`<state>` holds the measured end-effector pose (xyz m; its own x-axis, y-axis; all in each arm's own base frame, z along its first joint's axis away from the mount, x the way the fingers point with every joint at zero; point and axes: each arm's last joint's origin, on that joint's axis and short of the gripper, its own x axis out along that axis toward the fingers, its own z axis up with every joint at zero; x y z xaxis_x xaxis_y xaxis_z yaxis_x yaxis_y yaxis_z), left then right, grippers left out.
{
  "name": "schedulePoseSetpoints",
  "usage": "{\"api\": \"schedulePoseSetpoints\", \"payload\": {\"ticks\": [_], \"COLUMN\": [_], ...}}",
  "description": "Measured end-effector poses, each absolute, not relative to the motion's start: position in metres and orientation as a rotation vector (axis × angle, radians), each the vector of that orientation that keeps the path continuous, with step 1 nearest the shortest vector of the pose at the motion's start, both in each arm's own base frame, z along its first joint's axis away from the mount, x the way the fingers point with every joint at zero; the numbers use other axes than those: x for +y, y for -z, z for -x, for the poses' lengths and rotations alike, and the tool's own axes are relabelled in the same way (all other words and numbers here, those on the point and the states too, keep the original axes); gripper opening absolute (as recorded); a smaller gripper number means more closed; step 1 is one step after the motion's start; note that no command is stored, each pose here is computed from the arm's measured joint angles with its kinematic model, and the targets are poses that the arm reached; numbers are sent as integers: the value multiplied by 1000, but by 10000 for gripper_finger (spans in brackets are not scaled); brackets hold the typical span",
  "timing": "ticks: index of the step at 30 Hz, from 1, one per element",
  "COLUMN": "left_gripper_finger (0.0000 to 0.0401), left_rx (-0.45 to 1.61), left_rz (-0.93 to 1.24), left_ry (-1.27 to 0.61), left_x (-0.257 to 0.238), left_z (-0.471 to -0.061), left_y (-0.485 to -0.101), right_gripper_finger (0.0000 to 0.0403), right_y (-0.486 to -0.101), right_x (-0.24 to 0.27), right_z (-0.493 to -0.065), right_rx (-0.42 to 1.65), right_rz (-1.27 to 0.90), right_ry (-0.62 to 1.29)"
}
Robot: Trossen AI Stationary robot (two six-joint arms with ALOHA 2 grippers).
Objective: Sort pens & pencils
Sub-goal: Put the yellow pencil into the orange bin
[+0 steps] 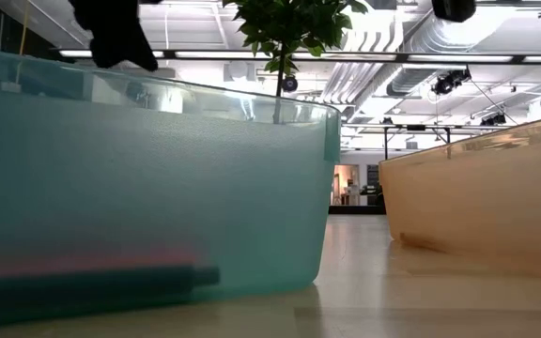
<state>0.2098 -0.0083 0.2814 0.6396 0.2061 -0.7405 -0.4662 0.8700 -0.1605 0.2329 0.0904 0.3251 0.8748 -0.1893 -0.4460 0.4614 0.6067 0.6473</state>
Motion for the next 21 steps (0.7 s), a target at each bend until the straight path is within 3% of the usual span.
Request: {"api": "schedulePoseSetpoints", "payload": {"ticks": [10, 21], "left_gripper_finger": [1, 1], "left_rx": [944, 991], "left_rz": [368, 548], "left_ry": [-358, -406], "left_x": [38, 51], "left_z": [-228, -258], "left_y": [-257, -224], "right_gripper_finger": [103, 103], "right_y": [-386, -384], "right_x": [49, 10], "right_z": [-191, -146], "right_rx": [57, 190], "right_rz": [-594, -404], "right_ry": [293, 399]}}
